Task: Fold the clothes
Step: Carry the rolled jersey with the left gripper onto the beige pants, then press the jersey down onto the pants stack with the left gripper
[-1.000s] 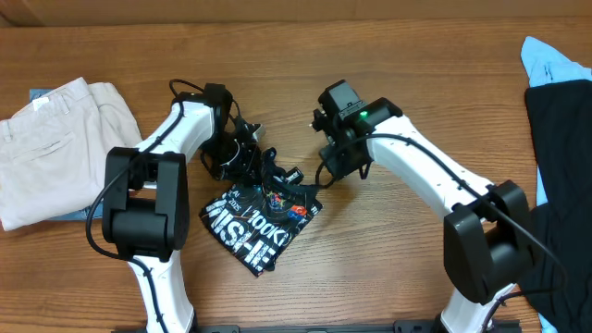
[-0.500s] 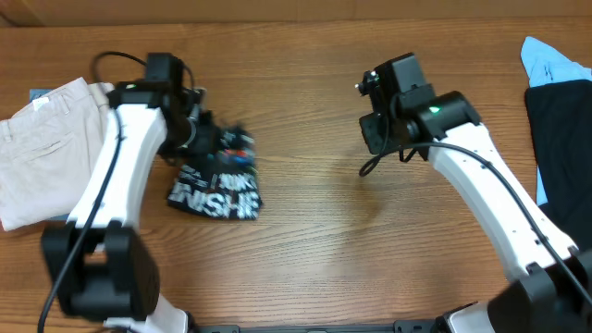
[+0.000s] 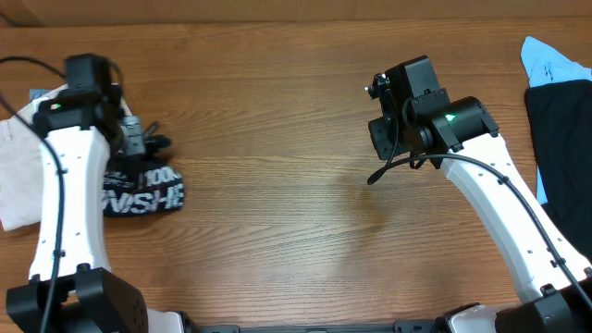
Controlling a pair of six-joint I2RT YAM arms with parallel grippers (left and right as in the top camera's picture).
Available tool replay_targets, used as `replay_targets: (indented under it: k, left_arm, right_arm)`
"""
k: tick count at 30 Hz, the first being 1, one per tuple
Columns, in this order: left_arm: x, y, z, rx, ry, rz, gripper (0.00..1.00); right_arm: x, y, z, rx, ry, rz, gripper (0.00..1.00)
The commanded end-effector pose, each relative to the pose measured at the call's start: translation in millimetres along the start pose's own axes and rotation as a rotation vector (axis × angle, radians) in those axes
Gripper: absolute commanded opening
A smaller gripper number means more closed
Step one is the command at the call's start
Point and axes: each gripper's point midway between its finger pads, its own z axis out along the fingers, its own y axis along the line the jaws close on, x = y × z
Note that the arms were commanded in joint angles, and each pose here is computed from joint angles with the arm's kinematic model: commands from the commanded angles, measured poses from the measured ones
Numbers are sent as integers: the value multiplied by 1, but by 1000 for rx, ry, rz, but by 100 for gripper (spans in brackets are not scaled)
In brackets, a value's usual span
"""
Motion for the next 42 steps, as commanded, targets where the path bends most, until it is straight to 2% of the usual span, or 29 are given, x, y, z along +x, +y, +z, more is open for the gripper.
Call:
replay_targets:
  k: [1, 5, 11, 29, 42]
  left_arm:
    - [-34, 25, -27, 6, -149, -40, 4]
    - [-67, 32, -42, 72, -283, -36, 4]
    - [-89, 65, -42, 33, -370, -100, 4]
    - [-73, 159, 76, -56, -200, -322, 6]
    - [-77, 184, 98, -82, -223, -372, 10]
  right_arm:
    - [-9, -5, -15, 10, -51, 15, 44]
    - [-9, -5, -15, 10, -51, 15, 44]
    - [-9, -5, -15, 10, -51, 15, 44]
    - [-7, -4, -15, 6, -43, 14, 44]
    - [-6, -1, -15, -13, -41, 17, 45]
